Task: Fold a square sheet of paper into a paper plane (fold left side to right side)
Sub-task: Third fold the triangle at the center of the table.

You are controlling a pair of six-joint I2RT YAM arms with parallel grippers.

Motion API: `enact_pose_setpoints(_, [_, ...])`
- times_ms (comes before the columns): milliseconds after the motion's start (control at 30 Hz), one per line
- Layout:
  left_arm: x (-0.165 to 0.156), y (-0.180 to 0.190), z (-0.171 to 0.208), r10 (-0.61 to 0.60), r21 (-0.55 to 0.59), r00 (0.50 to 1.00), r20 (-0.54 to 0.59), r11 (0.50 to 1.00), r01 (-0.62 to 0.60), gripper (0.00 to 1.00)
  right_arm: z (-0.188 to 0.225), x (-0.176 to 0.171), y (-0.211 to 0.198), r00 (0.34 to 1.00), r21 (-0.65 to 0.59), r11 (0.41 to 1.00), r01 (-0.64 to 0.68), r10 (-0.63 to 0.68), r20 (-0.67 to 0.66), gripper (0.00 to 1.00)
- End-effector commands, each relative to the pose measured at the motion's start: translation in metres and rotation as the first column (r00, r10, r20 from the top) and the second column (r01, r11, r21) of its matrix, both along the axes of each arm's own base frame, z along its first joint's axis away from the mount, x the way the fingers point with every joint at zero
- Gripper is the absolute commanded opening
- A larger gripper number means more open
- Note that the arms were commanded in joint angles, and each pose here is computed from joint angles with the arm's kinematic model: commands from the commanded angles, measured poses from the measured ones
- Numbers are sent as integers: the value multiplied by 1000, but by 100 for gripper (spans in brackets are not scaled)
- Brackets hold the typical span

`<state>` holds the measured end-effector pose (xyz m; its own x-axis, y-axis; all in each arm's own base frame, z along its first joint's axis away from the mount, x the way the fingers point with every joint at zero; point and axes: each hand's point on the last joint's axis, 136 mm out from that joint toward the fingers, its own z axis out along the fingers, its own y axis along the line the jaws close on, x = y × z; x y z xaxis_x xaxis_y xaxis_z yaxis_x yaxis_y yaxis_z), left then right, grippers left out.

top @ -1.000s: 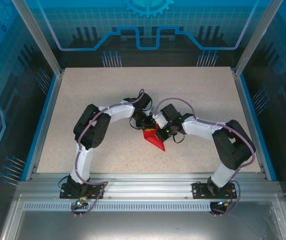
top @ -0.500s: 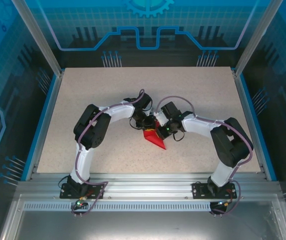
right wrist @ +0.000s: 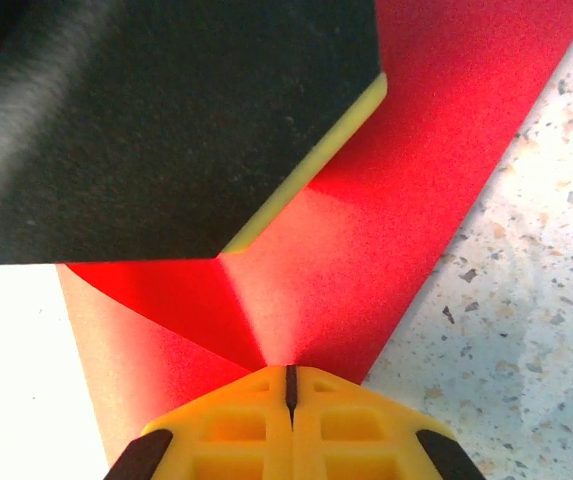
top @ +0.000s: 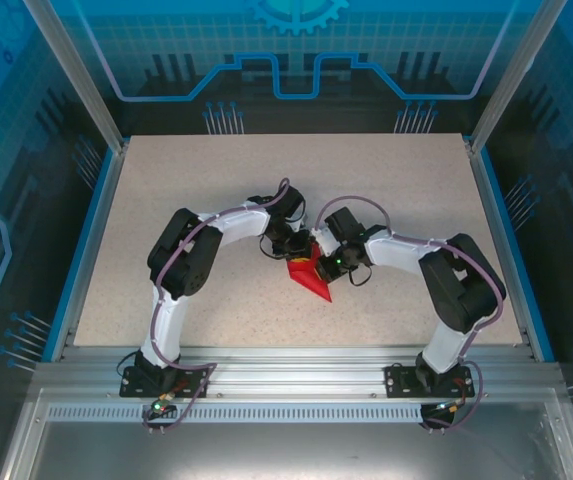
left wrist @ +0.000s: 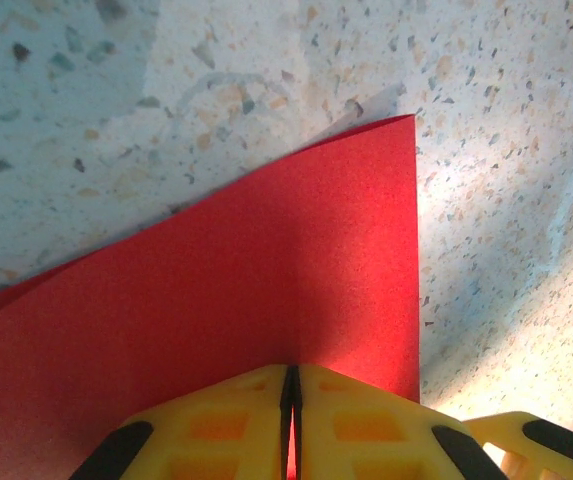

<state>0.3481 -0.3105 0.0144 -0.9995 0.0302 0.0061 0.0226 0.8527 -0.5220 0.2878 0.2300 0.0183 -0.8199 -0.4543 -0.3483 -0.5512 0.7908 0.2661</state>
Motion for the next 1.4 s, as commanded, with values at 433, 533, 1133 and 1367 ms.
enact_pose_setpoints(433, [-16,4,-22,-27,64,998,-61,997,31,13,-3,1,-8,999,-7,999,45,-45,-20,0])
enact_pose_setpoints(533, [-16,4,-22,-28,64,998,-61,997,32,13,3,3,-7,999,5,999,44,-44,-6,0])
enact_pose_setpoints(1133, [-17,4,-21,-29,67,998,-60,997,33,13,-3,4,-12,998,-18,998,56,-57,-22,0])
enact_pose_setpoints(1367, [-16,3,-20,-28,63,998,-59,997,32,13,-11,3,-13,998,-37,998,51,-52,-47,0])
